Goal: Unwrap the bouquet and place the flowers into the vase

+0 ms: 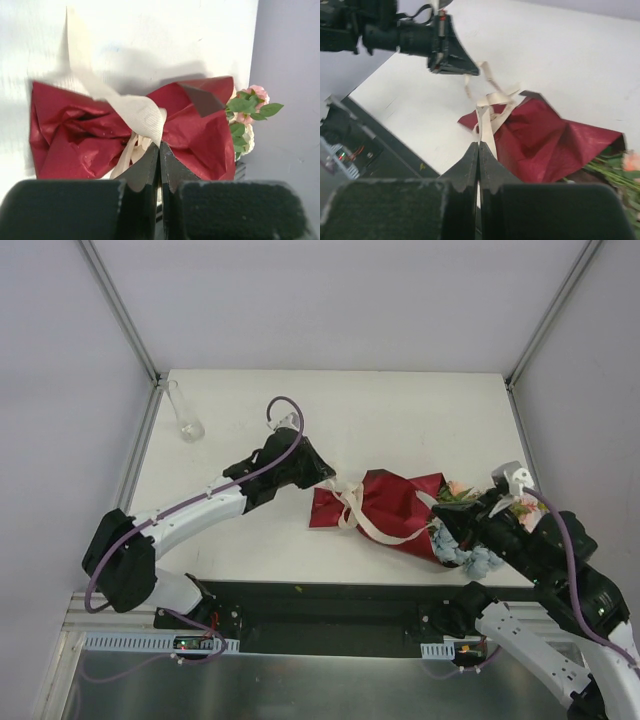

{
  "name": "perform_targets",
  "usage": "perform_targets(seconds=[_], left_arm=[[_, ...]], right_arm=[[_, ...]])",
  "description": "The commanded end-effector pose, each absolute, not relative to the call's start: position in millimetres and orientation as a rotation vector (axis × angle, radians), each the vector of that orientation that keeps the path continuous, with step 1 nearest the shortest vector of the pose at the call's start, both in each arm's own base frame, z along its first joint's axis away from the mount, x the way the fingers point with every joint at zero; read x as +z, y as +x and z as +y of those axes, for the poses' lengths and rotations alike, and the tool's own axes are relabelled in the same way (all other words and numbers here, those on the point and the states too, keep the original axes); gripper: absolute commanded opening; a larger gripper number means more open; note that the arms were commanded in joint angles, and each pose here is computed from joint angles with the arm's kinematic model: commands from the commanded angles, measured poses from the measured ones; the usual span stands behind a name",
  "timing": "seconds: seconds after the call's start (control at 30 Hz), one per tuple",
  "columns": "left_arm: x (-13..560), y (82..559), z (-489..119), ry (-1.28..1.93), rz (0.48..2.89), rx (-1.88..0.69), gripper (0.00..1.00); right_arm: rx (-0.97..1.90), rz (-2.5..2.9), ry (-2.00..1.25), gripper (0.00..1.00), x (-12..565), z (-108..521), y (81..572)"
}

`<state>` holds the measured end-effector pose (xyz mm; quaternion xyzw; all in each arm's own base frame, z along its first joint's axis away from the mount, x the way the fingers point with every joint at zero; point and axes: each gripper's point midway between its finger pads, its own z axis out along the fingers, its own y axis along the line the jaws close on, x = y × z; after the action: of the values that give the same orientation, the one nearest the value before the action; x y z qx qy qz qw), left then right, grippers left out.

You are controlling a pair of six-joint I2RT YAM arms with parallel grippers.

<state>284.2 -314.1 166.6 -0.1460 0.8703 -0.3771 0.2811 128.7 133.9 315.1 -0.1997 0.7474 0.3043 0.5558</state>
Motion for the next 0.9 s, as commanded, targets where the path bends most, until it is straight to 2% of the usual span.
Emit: perform_targets(seconds=[0.0,0.13,0.23,0.5,0.7,0.87], left_arm=[[215,296,-292,-0.216,2.2,-0.847,0.0],[246,308,-278,-0.079,2.103,-0.721,0.0],[273,316,-276,0.013,2.035,-0.673,0.0],[332,335,-262,0.097,1.869,-0.538,0.0],[353,347,-252,0.109,1.804,-0.444,0.0],[364,366,-259,0.138,1.767,-0.38,0.0]], right_arm=[[0.551,1.642,-0.278,0.01,352,83,131],[0.455,1.6,-0.193,0.01,356,53,128],[0.474,1.61,-0.212,0.01,351,55,123],[0.37,1.62,-0.198,0.01,350,32,118],[0.441,1.53,-0.256,0.01,371,37,104],[0.591,1.505,-0.432,0.01,367,71,88]])
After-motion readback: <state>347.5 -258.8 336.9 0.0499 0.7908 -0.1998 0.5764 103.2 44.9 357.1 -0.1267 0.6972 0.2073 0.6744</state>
